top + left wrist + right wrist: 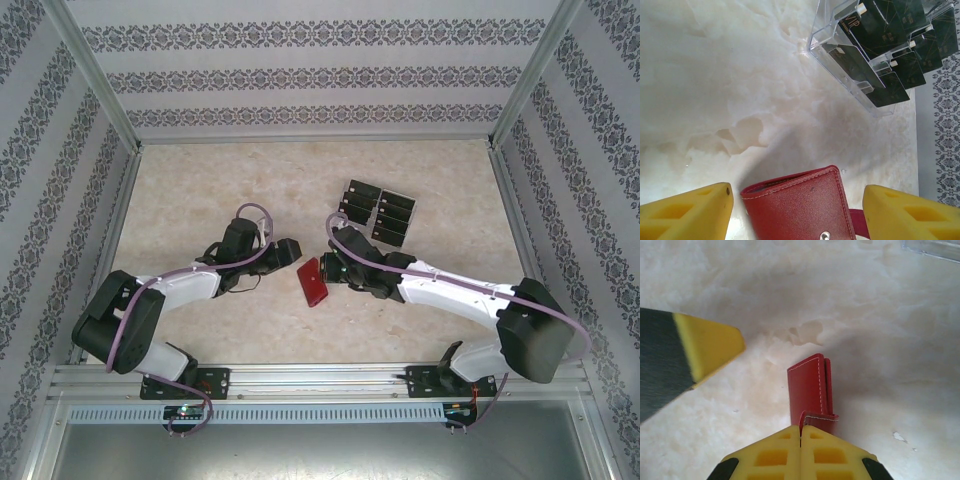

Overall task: Put the credit cards into the card holder
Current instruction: Open the card holder at the center of the table.

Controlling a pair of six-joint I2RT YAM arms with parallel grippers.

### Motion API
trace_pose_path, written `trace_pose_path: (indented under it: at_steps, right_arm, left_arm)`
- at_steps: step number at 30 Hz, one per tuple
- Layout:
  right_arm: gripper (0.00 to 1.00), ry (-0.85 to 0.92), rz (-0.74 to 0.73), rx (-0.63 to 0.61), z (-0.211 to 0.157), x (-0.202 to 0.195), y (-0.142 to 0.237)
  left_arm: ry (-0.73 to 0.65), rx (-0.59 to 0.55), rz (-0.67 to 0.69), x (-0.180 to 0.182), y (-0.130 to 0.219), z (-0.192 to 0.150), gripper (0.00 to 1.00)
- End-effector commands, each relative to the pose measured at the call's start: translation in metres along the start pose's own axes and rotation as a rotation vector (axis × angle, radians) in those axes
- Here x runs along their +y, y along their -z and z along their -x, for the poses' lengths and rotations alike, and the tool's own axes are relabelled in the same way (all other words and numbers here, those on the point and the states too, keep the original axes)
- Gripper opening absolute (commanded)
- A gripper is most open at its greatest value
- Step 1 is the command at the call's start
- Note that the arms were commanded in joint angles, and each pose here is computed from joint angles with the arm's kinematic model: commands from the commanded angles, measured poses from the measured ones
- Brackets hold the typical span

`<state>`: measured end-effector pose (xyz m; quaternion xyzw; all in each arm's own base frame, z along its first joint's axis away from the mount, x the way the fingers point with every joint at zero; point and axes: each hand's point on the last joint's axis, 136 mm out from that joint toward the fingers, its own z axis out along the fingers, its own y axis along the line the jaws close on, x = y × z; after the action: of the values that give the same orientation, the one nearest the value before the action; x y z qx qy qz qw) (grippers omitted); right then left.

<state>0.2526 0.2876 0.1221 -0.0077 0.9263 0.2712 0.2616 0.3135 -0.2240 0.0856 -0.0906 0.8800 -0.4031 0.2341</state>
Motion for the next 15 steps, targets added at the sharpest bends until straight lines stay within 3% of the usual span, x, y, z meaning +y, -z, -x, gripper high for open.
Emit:
trace_pose_path:
  at_steps: [1,9,15]
  right_arm:
    - [0.0,-0.021,0.058,-0.029,0.007,0.012,0.01]
    - [0.0,-0.024,0.016,-0.038,0.006,0.002,0.009]
    - [0.0,-0.049,-0.069,-0.033,-0.004,-0.03,0.003]
  left_arm:
    - [0.014,0.023,-0.01,0.001,0.001,-0.008,0.7]
    - [0.035,0.032,-0.029,0.001,-0.003,-0.02,0.67]
    - [0.054,0.031,-0.002,0.015,-0.001,-0.029,0.64]
